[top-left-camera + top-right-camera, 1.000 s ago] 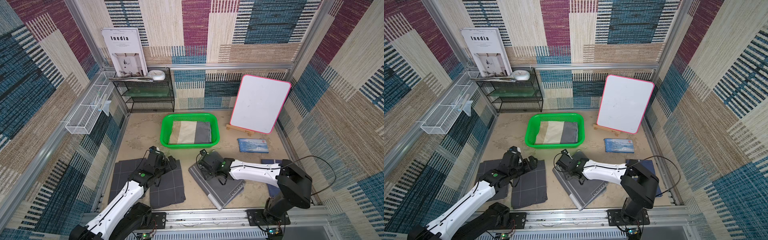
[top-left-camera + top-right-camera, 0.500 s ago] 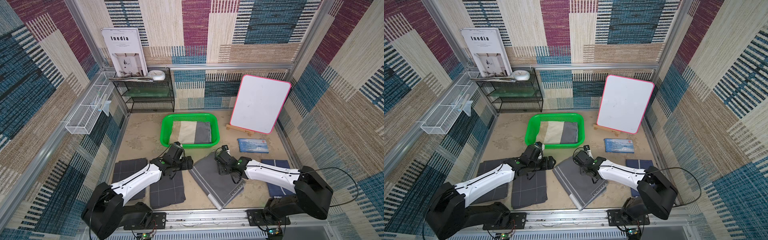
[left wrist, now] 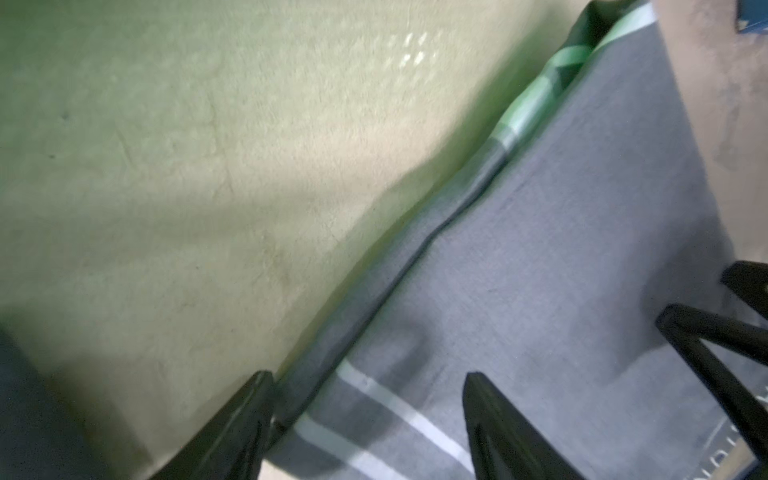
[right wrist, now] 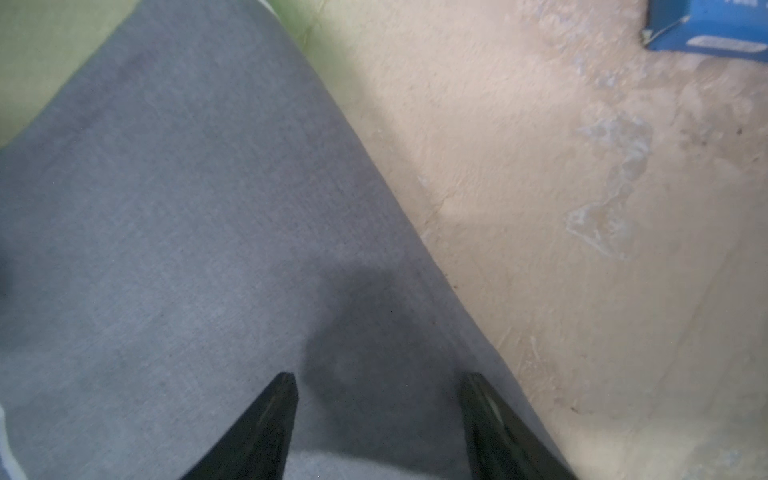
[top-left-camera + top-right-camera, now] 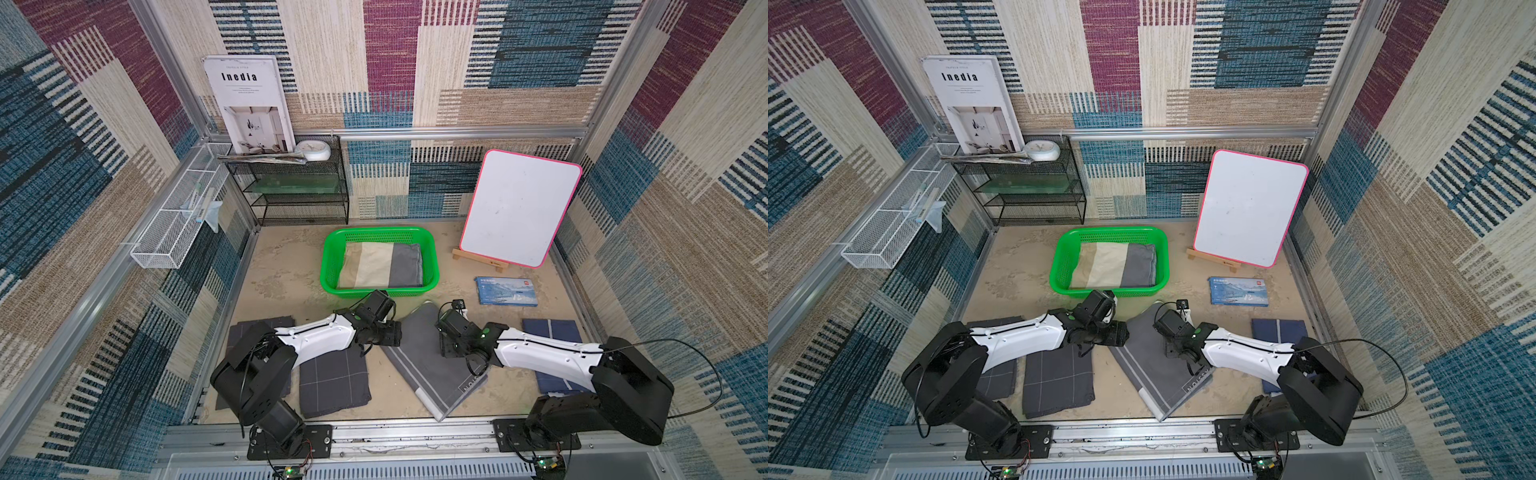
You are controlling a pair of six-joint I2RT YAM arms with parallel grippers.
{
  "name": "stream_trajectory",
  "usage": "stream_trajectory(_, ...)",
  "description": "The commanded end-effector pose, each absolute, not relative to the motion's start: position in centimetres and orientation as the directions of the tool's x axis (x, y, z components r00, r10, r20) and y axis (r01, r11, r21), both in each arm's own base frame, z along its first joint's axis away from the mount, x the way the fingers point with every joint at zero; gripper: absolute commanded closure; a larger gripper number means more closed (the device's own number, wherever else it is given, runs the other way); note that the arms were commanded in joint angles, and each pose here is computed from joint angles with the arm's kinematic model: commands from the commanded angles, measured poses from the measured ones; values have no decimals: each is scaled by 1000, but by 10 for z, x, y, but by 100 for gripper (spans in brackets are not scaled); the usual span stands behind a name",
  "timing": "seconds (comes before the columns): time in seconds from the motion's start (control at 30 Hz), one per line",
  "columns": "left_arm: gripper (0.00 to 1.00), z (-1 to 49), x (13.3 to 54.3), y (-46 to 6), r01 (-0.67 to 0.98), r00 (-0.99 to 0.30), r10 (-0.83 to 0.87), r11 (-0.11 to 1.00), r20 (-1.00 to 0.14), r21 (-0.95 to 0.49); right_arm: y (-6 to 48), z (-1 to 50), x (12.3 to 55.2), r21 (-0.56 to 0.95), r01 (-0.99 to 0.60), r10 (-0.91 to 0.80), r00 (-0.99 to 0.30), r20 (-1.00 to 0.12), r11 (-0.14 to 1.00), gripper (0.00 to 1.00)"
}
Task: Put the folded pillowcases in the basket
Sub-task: Adjust the pillowcase at the center of the board.
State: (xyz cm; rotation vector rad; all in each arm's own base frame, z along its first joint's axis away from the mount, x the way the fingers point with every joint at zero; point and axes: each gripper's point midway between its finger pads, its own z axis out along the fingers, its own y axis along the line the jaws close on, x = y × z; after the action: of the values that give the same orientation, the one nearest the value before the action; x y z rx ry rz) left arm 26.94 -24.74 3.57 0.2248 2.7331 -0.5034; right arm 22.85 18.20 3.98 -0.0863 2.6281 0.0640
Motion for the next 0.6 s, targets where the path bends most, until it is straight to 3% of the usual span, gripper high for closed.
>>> stream_trajectory(0.0, 31, 32, 265, -250, 234, -928, 115, 920, -355, -314, 186, 39, 229, 70, -61, -18, -869, -494, 996, 32)
stream_trajectory(0.23, 53, 26, 234, -254, 255, -938, 152, 910, -311, -326, 187, 33, 240, 50, -53, -22, -872, -489, 997, 32)
stream_trajectory(0.57, 67, 30, 185, -249, 307, -929, 209, 896, -304, -321, 217, 34, 265, 76, -149, -92, -860, -502, 986, 32)
